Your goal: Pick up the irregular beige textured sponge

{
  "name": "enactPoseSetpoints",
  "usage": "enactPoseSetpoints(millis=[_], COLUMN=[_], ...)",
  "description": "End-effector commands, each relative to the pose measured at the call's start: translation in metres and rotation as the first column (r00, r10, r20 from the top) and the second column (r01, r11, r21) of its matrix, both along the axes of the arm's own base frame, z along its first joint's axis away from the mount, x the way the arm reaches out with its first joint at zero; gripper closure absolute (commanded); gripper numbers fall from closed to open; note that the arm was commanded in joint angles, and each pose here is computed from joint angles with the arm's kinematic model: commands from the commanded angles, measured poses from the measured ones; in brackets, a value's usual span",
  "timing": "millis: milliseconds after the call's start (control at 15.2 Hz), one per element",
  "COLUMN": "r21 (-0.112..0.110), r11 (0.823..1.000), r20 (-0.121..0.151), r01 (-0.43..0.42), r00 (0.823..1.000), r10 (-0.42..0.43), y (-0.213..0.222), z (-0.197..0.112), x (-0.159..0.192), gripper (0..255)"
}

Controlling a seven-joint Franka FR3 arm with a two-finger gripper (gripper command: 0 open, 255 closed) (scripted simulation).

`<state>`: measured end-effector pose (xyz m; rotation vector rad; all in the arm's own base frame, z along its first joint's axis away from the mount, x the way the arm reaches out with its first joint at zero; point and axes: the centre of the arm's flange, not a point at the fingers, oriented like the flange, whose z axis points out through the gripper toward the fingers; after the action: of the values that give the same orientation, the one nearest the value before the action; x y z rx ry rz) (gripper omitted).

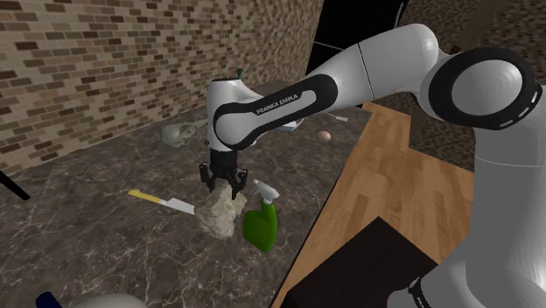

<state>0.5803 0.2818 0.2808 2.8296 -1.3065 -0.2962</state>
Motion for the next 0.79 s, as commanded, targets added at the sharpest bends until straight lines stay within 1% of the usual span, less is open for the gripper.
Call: enactPoseSetpoints(millis=[0, 132, 726], r21=[0.000, 0.001, 0.001], r11=[1.000, 1.000, 1.000], r20=[-0.002, -0.002, -0.002], r01=[0.000, -0.001, -0.001], r00=[1.000, 1.000, 1.000], r10=[0.000, 0.001, 0.001], y=[0.000, 0.000, 0.000], z=[-0.002, -0.001, 0.046], x=[0.000, -0.001, -0.001], gripper=[255, 255, 255])
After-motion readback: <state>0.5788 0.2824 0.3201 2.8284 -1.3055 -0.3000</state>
